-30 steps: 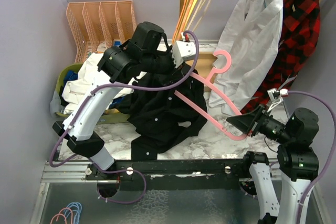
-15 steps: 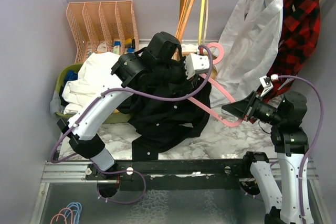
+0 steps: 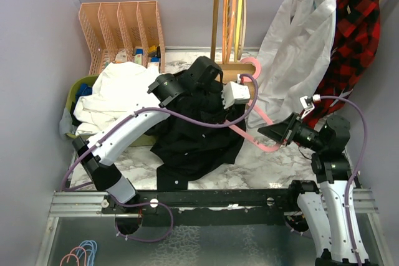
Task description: Place the shirt on the hanger
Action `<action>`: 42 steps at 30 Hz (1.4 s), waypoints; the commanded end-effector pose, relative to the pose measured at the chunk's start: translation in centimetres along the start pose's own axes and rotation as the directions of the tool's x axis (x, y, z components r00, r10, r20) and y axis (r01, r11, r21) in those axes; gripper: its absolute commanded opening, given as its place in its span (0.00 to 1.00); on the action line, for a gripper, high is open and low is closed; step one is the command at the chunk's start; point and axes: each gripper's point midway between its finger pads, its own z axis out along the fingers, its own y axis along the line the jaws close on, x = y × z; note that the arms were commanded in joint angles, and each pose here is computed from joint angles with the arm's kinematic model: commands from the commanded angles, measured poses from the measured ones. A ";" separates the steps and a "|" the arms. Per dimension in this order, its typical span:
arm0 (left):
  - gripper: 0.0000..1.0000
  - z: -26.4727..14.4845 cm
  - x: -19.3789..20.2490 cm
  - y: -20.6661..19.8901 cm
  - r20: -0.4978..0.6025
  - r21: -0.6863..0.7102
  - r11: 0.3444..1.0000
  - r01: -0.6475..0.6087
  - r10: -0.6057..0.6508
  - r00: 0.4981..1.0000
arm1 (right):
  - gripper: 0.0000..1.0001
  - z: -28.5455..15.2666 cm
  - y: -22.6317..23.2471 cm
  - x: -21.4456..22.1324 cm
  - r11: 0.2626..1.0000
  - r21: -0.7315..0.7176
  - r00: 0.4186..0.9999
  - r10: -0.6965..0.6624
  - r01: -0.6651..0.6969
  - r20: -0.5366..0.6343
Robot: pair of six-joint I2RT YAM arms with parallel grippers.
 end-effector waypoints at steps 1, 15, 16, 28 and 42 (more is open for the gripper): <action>0.41 -0.4 2.7 -4.6 -0.041 0.175 0.985 0.008 0.000 0.999 | 0.01 0.2 1.1 -1.3 0.986 -0.068 0.984 -0.148 0.154 0.096; 0.72 -4.7 2.7 -0.5 0.042 0.030 0.997 0.066 -0.067 0.997 | 0.01 1.0 -4.9 4.5 0.979 -0.094 0.978 -0.169 0.180 0.119; 0.72 -5.5 2.0 1.3 0.062 -0.017 0.997 0.077 -0.076 0.995 | 0.01 1.0 -5.1 4.8 0.977 -0.093 0.978 -0.181 0.191 0.107; 0.71 -3.0 0.6 4.9 0.129 0.341 0.936 0.090 -0.142 0.981 | 0.01 0.9 -5.5 7.7 0.957 -0.136 0.966 -0.259 0.255 -0.019; 0.77 2.1 2.6 5.9 0.070 0.455 0.874 0.173 -0.228 0.971 | 0.01 0.6 -5.5 8.0 0.942 -0.125 0.948 -0.317 0.312 -0.024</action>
